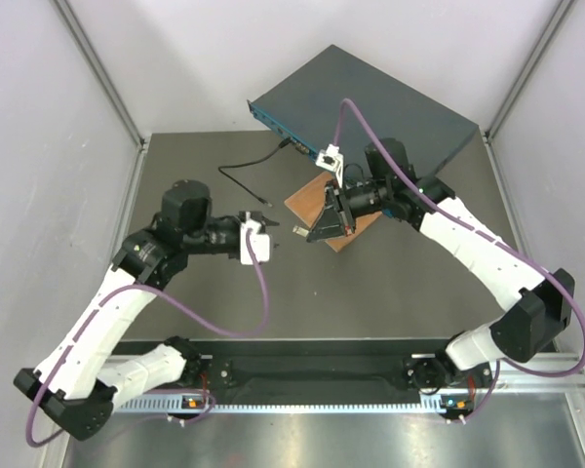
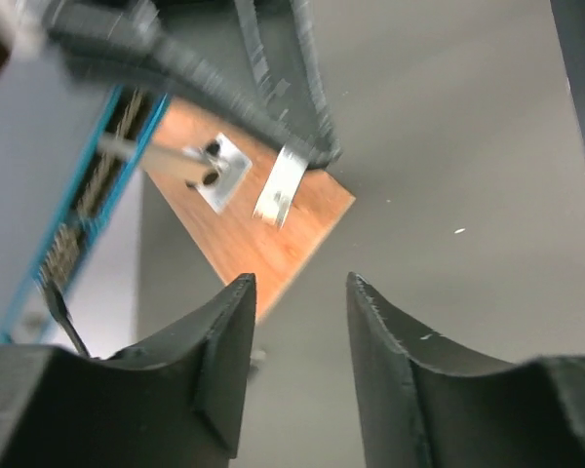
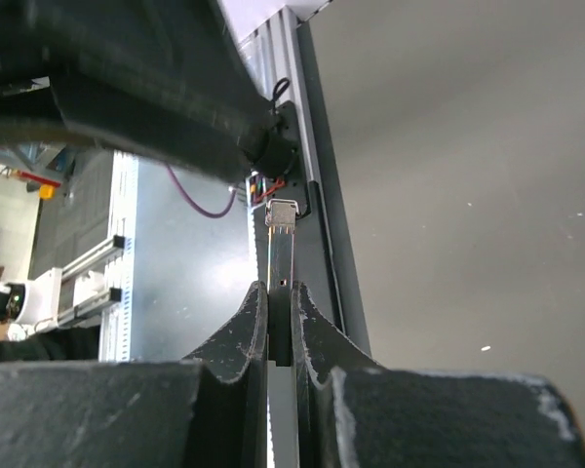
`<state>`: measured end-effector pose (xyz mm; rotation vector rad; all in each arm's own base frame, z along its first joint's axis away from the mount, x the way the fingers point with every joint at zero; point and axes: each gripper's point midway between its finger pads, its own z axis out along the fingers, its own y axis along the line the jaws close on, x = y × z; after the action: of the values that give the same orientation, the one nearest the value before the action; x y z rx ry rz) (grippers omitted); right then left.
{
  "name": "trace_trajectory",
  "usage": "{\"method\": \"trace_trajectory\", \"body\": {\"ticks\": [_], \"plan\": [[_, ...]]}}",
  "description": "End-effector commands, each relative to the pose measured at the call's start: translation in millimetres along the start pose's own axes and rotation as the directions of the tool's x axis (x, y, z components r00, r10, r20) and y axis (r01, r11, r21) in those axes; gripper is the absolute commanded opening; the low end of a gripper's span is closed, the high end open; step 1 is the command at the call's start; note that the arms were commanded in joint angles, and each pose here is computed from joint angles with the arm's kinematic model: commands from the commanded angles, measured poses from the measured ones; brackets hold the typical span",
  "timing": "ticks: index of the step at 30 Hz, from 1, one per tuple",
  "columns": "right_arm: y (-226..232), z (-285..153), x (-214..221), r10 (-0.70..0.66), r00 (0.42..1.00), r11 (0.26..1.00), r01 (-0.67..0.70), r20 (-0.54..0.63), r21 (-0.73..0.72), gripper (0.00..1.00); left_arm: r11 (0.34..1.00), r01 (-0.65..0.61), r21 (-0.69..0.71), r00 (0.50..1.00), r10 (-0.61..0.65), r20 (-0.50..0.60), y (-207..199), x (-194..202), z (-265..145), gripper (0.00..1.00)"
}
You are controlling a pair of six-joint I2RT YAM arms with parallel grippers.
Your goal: Insert the plug into the switch port
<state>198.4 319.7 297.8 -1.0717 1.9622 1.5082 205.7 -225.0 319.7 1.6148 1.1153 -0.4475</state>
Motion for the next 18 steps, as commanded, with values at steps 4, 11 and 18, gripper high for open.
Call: {"method": "trace_trajectory", "body": {"ticks": [4,11,18], "plan": [[18.3,6.5,-2.3,-0.057,0.998,0.998,0.057,0.007,-0.032,0.0,0.965,-0.259,0.029,0.964,0.26,-0.045,-0.8,-10.4,18.3,0.43],[15.2,10.9,2.6,-0.053,0.999,0.999,0.053,-0.009,-0.013,0.0,0.948,-0.313,0.05,0.944,0.317,-0.094,-0.2,-5.3,29.2,0.42],[14.5,17.2,9.1,-0.044,0.999,0.999,0.043,-0.029,-0.021,0.0,0.94,-0.338,0.048,0.933,0.342,-0.117,-0.1,-1.1,35.3,0.44]]}}
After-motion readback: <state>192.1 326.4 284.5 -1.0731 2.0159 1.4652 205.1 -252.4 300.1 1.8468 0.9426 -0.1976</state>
